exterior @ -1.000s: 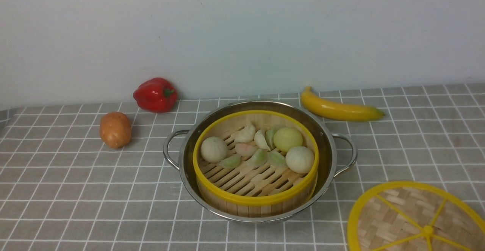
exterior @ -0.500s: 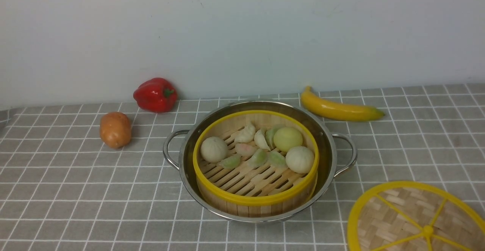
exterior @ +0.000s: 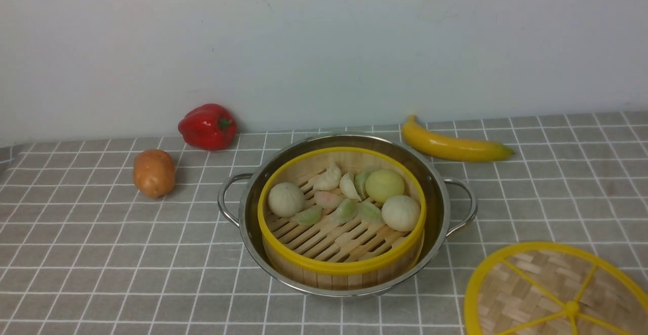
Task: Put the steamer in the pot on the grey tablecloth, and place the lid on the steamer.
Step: 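Move the gripper down to the bamboo steamer lid and grasp its center knob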
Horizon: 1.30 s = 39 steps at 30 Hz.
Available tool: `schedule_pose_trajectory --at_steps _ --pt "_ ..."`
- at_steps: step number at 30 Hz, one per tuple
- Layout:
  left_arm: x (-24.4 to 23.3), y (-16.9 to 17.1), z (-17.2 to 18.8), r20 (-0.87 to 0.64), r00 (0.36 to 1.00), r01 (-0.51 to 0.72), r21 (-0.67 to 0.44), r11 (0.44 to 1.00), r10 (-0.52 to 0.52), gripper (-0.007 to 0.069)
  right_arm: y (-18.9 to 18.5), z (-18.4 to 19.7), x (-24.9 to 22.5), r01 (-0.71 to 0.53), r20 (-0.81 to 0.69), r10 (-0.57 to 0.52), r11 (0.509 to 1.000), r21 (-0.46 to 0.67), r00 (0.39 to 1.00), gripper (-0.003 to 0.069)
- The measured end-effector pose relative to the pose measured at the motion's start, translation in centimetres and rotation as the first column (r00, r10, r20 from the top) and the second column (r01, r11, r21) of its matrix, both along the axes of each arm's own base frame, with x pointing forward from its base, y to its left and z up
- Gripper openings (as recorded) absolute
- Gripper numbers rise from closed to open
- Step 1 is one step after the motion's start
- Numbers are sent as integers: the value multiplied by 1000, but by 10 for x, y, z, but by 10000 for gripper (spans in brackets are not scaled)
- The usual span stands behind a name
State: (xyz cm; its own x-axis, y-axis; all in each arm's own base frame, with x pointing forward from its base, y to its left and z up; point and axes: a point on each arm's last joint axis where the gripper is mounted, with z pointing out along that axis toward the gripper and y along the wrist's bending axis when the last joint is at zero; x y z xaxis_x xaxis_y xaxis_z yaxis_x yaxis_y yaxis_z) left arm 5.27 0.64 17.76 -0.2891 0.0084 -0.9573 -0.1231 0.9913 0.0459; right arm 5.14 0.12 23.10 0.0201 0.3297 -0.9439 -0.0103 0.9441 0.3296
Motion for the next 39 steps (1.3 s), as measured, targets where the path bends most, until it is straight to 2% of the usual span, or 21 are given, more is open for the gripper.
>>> schedule_pose_trajectory --at_steps 3,6,13,17,19,20,21,22,23,27,34,39 --pt "0 0 0 0 1000 0 0 1000 0 243 1 42 -13 -7 86 9 1000 -28 996 242" --pt "0 0 0 0 1000 0 0 1000 0 243 5 84 -36 -37 100 41 998 -46 994 242" --pt "0 0 0 0 1000 0 0 1000 0 243 12 118 -63 -114 125 113 994 0 986 242" --pt "0 0 0 0 1000 0 0 1000 0 243 16 119 -69 -154 12 156 984 -90 988 242" --pt "0 0 0 0 1000 0 0 1000 0 243 20 119 -60 -243 -214 195 943 -228 957 242" --pt "0 0 0 0 1000 0 0 1000 0 243 20 119 -59 -251 -233 196 938 -237 952 242" --pt "0 0 0 0 1000 0 0 1000 0 243 20 118 -56 -287 -299 205 922 -262 932 242" --pt "0 0 0 0 1000 0 0 1000 0 243 21 118 -41 -372 -435 218 876 -307 873 242" --pt "0 0 0 0 1000 0 0 1000 0 243 22 120 -33 -414 -486 224 849 -327 845 242" --pt "0 0 0 0 1000 0 0 1000 0 243 24 119 18 -563 -665 257 773 -294 701 242" --pt "0 -2 0 2 999 32 0 999 -32 243 26 85 99 -652 -833 262 743 -148 487 242" --pt "0 -3 0 3 999 50 1 999 -50 243 35 54 145 -678 -876 251 726 -112 413 242"
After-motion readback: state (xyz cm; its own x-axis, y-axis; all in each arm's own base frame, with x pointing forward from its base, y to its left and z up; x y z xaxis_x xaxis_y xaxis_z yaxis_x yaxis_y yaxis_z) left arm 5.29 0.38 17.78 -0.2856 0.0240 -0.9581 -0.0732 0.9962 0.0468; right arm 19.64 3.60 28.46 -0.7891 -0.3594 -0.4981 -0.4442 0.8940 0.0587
